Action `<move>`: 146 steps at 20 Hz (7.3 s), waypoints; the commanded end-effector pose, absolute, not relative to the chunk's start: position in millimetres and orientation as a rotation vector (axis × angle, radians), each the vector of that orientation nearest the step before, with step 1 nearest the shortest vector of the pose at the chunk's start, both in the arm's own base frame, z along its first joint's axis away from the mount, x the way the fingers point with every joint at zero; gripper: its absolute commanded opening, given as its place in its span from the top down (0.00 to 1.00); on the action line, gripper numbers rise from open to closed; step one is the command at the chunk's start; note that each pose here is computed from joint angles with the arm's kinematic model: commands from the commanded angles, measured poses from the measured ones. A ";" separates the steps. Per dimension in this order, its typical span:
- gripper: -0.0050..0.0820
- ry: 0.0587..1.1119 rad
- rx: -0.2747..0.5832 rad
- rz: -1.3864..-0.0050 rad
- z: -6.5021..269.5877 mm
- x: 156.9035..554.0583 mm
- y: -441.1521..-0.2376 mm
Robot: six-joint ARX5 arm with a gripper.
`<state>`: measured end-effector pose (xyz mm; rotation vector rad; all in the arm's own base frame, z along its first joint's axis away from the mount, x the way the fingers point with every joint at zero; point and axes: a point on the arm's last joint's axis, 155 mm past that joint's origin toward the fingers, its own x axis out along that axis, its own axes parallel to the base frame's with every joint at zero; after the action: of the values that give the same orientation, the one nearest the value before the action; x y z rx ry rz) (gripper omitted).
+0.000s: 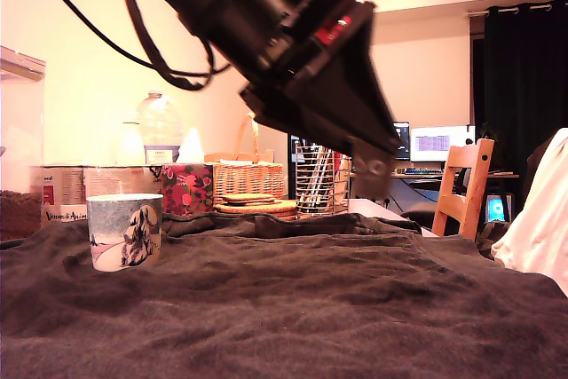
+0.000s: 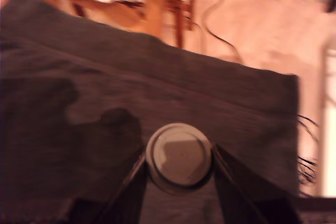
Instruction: Pick up the coffee capsules on the table and drop them inside the coffee cup
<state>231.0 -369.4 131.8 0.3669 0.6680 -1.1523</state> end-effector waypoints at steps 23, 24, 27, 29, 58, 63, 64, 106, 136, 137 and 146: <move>0.66 0.551 0.115 -0.707 149.9 347.2 -208.7; 0.66 0.547 0.106 -0.682 150.9 353.3 -199.5; 0.66 0.540 0.073 -0.637 153.6 365.7 -176.1; 0.66 0.539 0.057 -0.598 154.0 372.9 -160.4; 0.66 0.555 -0.013 -0.471 149.1 416.3 -116.5; 0.66 0.602 -0.012 -0.483 144.9 430.7 -124.3; 0.66 0.618 -0.012 -0.485 141.5 433.7 -125.9; 0.97 0.708 -0.030 -0.539 138.4 440.2 -140.0; 0.97 0.530 -0.089 -0.294 123.7 336.8 -61.9; 0.97 0.519 -0.090 -0.286 120.8 332.1 -58.8; 0.97 0.432 -0.133 -0.239 113.1 291.3 -48.4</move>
<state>296.4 -49.3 121.6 -0.1223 0.4222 -0.2445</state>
